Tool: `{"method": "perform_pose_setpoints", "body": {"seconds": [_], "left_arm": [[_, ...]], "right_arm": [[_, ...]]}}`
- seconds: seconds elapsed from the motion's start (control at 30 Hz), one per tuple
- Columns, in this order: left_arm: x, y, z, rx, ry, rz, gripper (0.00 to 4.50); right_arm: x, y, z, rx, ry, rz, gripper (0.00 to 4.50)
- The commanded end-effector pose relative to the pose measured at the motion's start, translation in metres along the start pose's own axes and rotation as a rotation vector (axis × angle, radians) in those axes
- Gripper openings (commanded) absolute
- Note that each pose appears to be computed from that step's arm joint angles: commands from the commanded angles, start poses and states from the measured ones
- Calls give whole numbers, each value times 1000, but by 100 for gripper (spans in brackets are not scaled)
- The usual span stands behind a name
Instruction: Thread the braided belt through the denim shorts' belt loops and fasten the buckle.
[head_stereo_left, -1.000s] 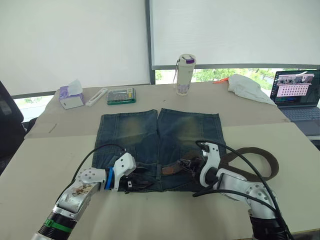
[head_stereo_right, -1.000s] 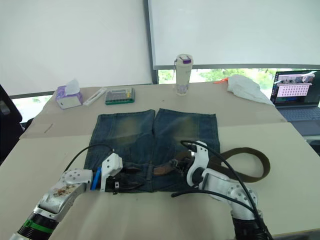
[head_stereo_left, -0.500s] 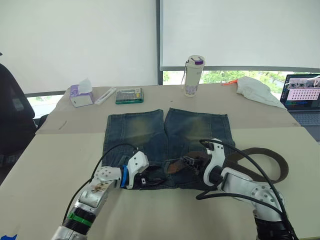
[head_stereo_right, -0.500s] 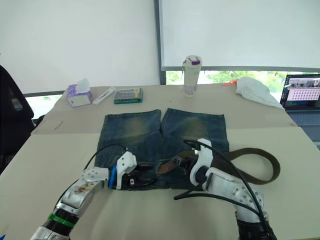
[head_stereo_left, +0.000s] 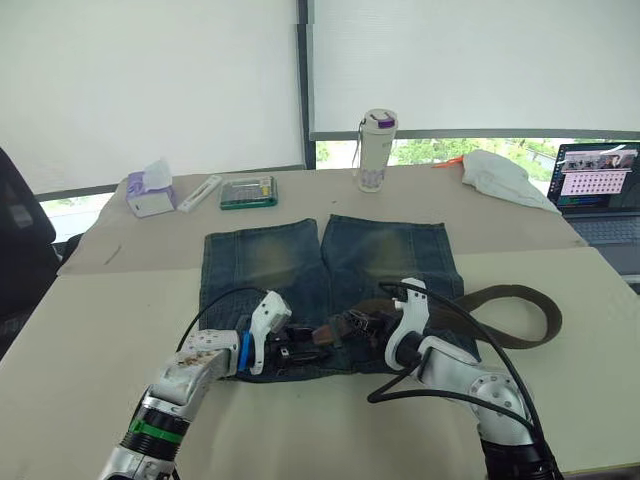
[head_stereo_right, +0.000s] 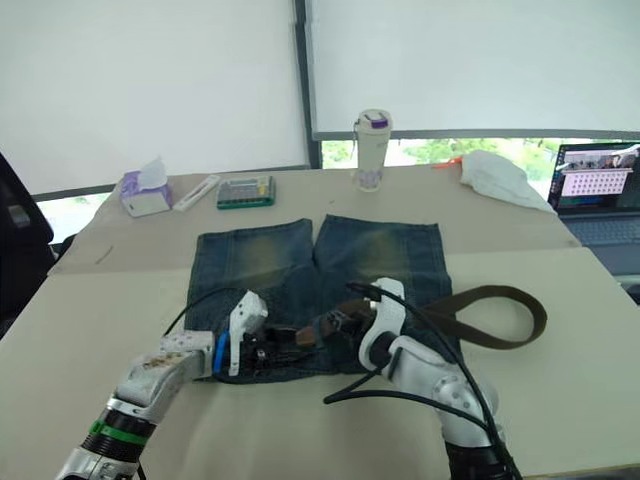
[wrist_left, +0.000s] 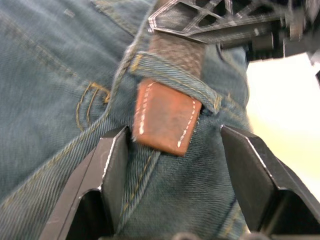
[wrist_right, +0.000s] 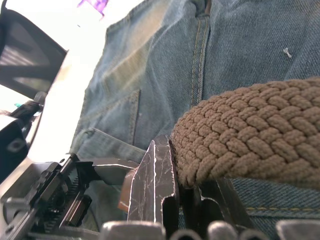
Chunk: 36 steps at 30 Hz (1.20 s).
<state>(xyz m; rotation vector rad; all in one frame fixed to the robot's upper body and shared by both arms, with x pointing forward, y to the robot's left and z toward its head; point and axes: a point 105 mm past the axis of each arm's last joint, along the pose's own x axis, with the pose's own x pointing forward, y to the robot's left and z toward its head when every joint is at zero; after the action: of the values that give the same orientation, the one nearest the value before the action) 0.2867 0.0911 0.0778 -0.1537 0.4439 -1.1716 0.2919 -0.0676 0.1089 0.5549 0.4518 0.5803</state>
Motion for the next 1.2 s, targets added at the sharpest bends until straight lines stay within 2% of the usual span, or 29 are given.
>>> {"method": "perform_pose_setpoints", "body": {"seconds": [0.03,0.43,0.53,0.73,0.77,0.83,0.9,0.97,1.03,1.07,1.2], "left_arm": [[-11,-10,17,-119,-26,-50,304],[7,-14,44,-310,-128,-40,304],[10,-15,45,-314,-128,-36,224],[12,-18,44,-307,-114,-40,25],[12,-18,43,-305,-109,-39,2],[11,-17,43,-302,-104,-35,2],[10,-16,44,-298,-104,-29,0],[9,-14,45,-291,-105,-24,0],[8,-11,48,-290,-112,-17,0],[7,-9,50,-292,-116,-13,0],[4,-2,54,-294,-120,-3,0]], "right_arm": [[-2,8,12,31,-71,57,0],[-1,13,9,25,-72,86,0],[-1,12,9,26,-74,82,0],[-1,10,9,31,-81,74,0],[-2,10,10,32,-81,77,0],[-3,10,11,10,-82,83,0],[-6,12,13,-22,-81,95,83],[-11,13,14,-46,-80,101,142],[-23,6,18,-147,-77,42,215],[-36,-2,18,-270,-46,-19,242],[-78,-22,12,-588,106,-166,242]]}}
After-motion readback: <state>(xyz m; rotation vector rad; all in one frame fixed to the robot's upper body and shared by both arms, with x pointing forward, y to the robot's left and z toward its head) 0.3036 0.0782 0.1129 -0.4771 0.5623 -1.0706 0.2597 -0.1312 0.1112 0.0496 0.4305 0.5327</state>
